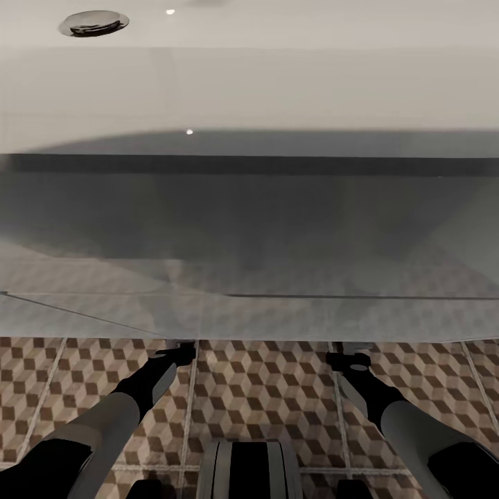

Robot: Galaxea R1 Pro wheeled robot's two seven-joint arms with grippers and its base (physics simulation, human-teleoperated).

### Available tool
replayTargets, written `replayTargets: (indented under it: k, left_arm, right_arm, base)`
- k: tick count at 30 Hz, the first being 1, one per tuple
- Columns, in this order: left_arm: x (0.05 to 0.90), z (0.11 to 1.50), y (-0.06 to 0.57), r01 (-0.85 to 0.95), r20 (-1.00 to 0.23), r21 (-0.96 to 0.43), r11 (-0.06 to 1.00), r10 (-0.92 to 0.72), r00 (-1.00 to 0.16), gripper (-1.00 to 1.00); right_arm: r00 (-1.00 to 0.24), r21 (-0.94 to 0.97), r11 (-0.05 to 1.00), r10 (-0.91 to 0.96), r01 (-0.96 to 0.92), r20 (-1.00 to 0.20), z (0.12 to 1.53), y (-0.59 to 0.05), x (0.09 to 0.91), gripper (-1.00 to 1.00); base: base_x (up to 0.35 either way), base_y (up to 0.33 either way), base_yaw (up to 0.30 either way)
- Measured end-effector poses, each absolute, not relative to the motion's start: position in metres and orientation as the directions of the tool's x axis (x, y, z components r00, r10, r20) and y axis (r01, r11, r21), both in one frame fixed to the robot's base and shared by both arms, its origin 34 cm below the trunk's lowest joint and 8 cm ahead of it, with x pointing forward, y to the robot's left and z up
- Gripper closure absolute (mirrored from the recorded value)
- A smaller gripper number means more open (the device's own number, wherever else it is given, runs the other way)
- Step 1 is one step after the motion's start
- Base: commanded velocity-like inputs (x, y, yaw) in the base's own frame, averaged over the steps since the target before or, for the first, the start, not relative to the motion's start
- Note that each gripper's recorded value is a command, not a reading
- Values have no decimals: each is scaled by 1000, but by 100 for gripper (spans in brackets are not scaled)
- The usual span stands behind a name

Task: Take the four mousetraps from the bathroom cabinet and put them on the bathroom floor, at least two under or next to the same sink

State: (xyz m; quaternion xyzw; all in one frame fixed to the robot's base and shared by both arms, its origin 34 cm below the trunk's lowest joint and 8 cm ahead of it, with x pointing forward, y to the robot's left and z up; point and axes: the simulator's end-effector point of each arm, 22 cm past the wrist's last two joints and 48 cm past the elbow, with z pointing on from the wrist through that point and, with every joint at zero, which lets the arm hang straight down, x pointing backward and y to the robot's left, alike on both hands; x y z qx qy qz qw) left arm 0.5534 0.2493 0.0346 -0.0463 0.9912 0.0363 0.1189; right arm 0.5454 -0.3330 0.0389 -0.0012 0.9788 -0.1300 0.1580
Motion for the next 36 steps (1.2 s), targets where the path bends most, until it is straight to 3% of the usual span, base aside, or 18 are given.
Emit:
replayTargets:
  k: [36]
  left_arm:
    - [569,40,247,-89,-286,58,994,-69,-956,-100]
  right_arm:
    - [-950,-255,966,-43,39,-309,39,-333,545,-100]
  base:
    - [0,0,0]
